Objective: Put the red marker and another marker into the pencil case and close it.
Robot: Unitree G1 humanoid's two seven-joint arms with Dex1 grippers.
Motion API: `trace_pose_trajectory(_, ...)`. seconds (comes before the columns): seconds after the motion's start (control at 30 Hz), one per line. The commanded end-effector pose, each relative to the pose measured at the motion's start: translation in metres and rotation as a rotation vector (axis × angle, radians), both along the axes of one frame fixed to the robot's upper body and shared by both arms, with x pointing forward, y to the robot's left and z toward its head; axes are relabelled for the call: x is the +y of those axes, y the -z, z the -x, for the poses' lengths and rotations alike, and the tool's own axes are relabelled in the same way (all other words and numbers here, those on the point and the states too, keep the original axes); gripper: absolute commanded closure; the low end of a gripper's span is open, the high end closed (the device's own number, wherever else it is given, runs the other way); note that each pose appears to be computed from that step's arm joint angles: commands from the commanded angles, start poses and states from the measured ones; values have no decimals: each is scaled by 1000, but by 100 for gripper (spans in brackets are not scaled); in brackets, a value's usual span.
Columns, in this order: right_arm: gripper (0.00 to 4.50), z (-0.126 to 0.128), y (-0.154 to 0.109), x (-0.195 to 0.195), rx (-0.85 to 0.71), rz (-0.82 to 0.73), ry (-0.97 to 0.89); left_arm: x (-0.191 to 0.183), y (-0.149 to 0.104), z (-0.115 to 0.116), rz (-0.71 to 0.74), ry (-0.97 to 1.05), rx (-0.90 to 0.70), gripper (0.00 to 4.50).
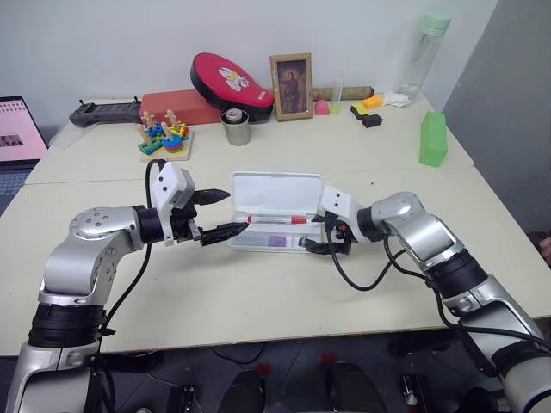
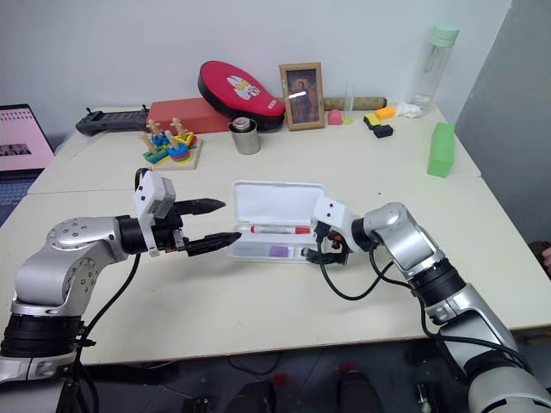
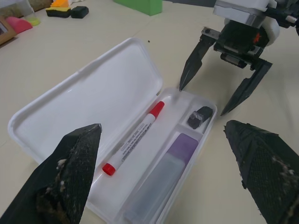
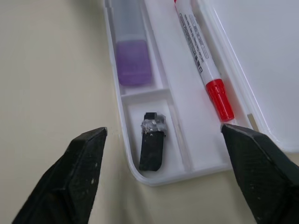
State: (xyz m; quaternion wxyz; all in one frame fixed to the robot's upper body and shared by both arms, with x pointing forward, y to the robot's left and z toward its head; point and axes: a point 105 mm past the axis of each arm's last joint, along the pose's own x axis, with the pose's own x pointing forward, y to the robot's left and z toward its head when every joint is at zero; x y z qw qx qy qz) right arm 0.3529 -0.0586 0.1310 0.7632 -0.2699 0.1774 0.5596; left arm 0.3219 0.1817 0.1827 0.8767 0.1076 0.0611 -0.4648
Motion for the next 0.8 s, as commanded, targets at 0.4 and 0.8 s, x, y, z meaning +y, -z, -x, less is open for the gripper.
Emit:
trace_pose_trajectory(0.4,1,-86,-126,-32,-176,-397,333,24,-42,-17,188,-181,-83,0)
trace_pose_trajectory(0.8,274,-109,-86,-45,-145,-296,461,22,-45,-13,250,-186,-79,0)
